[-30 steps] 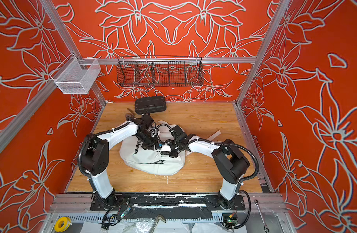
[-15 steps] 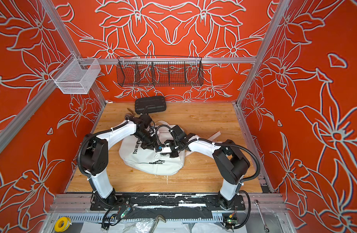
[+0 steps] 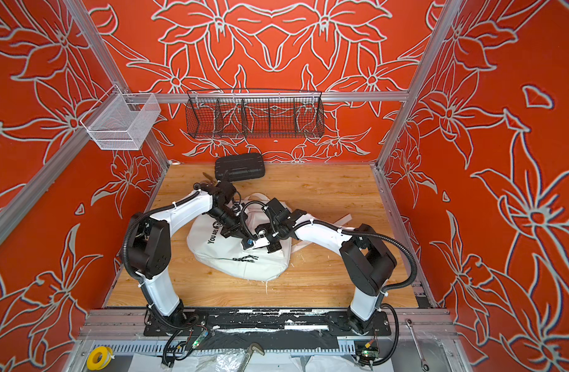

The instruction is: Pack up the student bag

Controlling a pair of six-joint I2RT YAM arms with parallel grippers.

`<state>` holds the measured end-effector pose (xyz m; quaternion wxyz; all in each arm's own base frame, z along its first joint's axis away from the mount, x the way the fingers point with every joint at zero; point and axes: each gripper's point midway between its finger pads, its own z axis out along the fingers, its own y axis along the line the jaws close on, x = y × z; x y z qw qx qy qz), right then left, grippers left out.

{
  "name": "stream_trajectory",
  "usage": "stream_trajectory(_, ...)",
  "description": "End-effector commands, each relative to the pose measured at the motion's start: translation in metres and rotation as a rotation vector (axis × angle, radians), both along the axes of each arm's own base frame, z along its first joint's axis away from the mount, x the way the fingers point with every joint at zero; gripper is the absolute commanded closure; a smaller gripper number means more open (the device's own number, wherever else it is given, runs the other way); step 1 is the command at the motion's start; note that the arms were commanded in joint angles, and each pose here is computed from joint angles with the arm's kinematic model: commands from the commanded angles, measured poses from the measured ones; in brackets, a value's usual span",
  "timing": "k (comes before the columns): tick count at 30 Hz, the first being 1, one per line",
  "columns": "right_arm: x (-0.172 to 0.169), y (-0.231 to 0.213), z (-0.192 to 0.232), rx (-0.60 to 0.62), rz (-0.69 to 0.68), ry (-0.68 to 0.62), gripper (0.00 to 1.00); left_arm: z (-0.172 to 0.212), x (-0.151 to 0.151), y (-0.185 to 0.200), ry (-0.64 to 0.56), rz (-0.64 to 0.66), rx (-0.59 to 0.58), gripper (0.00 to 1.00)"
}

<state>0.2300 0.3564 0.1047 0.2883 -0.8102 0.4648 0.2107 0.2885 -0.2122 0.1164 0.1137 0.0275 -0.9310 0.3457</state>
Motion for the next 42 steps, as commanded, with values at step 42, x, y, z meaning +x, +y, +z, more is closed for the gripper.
stream_trajectory(42, 0.015, 0.01, -0.027, -0.115, -0.35, 0.401, 1.0, -0.014, 0.004, 0.007, -0.093, 0.015, 0.082, 0.64)
